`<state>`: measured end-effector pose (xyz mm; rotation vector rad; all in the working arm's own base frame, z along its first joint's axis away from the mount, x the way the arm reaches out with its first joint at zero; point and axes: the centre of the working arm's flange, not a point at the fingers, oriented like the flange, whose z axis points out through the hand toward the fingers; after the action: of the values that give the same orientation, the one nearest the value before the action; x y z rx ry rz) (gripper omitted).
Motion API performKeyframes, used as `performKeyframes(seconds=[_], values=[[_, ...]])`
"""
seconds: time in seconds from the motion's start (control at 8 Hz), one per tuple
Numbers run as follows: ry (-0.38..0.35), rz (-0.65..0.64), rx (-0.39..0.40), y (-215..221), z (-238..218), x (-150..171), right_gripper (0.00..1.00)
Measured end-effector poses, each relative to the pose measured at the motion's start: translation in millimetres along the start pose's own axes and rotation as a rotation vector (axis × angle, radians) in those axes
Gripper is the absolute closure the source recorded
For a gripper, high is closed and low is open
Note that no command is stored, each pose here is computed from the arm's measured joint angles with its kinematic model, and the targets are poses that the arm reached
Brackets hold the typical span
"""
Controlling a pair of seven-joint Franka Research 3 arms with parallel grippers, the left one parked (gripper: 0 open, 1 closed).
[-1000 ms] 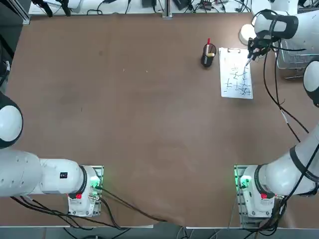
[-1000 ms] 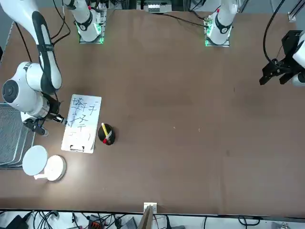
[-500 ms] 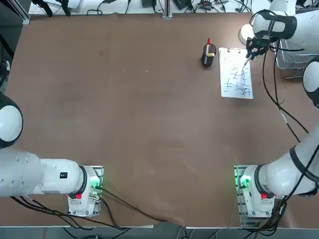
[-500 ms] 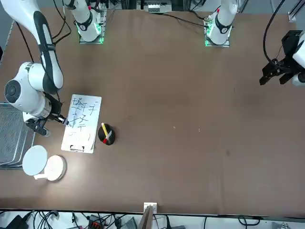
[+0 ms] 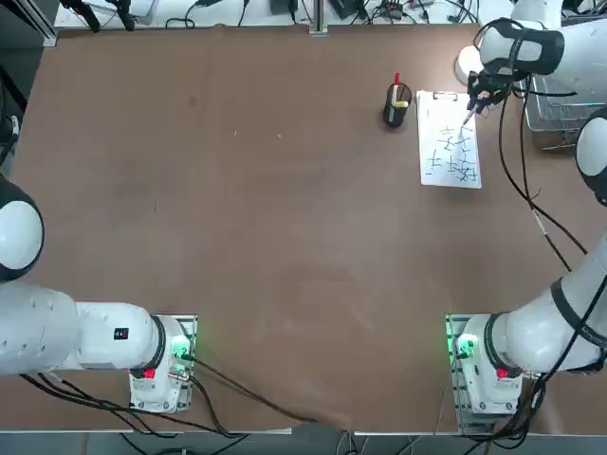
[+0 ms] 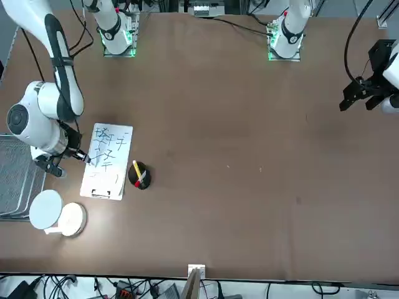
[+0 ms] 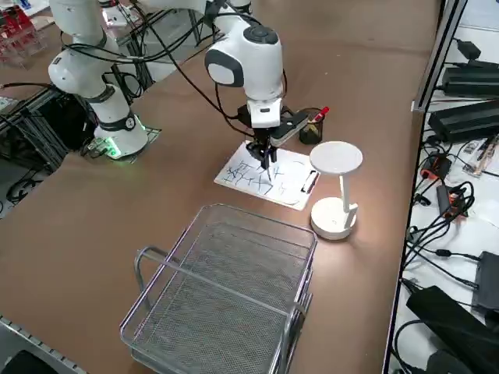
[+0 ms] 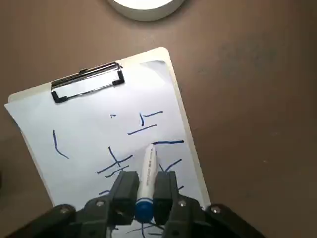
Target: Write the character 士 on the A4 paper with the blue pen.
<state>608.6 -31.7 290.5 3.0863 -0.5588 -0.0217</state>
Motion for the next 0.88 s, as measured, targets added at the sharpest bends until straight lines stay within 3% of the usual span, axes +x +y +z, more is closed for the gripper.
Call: performKeyframes(seconds=[0.88], values=[[0.040, -0.128, -0.061, 6, -13, 4, 0.79]])
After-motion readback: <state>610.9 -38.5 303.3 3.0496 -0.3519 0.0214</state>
